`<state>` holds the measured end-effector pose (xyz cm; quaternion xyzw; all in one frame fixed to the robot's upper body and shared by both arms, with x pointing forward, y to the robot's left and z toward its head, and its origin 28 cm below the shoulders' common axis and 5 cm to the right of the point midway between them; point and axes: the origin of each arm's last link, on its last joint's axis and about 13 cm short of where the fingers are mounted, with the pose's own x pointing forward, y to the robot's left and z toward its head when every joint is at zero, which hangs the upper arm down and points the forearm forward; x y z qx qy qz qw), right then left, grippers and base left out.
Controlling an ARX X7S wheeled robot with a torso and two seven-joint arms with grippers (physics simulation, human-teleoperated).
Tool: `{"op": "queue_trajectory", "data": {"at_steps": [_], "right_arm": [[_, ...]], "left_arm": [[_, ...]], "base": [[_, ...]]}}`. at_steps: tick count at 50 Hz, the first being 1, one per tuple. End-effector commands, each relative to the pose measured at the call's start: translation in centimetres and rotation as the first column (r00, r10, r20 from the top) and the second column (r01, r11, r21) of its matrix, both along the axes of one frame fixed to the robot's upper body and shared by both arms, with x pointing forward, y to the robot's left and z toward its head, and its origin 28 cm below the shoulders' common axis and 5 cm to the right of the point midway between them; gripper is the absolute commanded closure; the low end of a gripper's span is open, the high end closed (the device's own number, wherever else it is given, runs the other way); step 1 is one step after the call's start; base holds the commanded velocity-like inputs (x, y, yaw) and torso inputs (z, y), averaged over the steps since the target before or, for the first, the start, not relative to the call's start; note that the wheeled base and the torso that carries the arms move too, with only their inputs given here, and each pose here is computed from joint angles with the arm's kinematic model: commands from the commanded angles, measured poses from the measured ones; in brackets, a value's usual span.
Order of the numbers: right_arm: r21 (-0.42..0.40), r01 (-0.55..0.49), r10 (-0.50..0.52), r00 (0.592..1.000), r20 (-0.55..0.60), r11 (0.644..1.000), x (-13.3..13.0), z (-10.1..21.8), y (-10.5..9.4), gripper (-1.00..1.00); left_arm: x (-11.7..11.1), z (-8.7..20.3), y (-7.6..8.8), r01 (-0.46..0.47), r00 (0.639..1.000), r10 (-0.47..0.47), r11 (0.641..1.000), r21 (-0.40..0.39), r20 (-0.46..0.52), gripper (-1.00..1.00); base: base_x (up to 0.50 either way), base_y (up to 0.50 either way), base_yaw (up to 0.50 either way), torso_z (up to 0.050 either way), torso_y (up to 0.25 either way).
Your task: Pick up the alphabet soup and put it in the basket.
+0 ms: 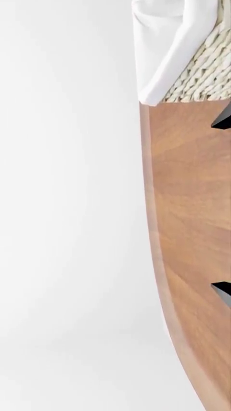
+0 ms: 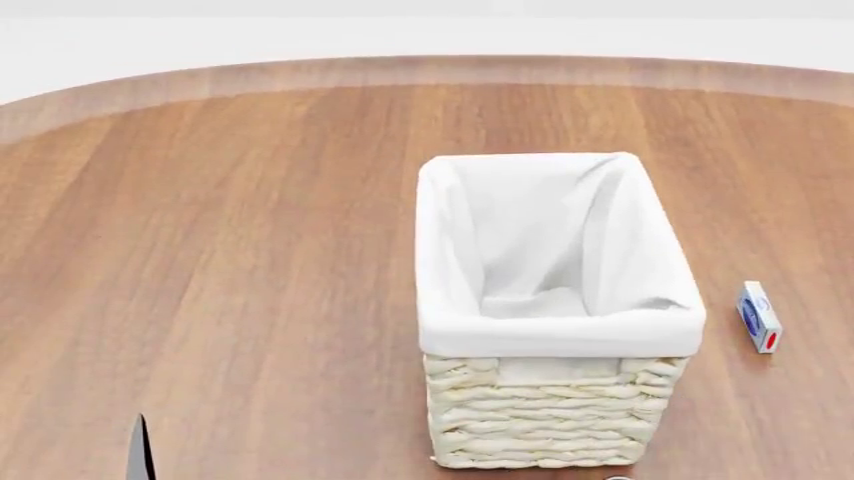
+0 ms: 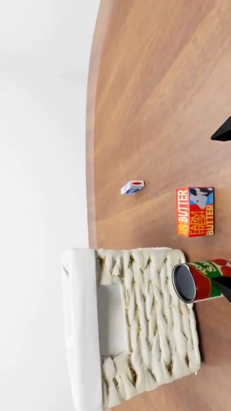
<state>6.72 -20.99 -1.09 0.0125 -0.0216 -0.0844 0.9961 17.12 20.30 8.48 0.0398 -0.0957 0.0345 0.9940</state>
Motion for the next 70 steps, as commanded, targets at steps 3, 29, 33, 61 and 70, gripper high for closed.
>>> {"op": "queue_trajectory", "data": {"at_steps": [3,29,33,61,70], "right_arm": [[-0.013,0.018,-0.017,0.999,0.033,1.0,0.2,1.0,-0.3,-1.0],[-0.018,0.118,-0.117,0.993,0.012,0.993,-0.2,0.7,-1.7,-1.0],[-0.02,0.128,-0.128,0.992,0.007,0.992,-0.2,0.2,-1.9,-1.0],[0.007,0.131,-0.131,0.991,-0.041,0.991,0.4,-3.4,-1.2,-1.0],[0.017,0.137,-0.136,0.989,-0.054,0.99,0.3,-3.9,-1.1,-1.0]], "left_arm": [[0.0,0.0,0.0,0.001,1.0,-0.001,1.0,0.001,-0.002,-1.0],[0.1,-0.1,0.0,0.001,1.0,-0.001,1.0,-0.003,-0.008,-1.0],[0.1,-0.1,0.0,0.001,1.0,-0.001,1.0,-0.003,-0.008,-1.0],[0.1,0.0,0.1,-0.004,1.0,0.003,1.0,-0.003,-0.007,-1.0],[0.1,0.0,0.1,-0.005,1.0,0.005,1.0,-0.002,-0.007,-1.0]], "base": [[0.0,0.0,0.0,0.0,0.0],[0.0,0.0,0.0,0.0,0.0],[0.0,0.0,0.0,0.0,0.0],[0.0,0.0,0.0,0.0,0.0],[0.0,0.0,0.0,0.0,0.0]]}}
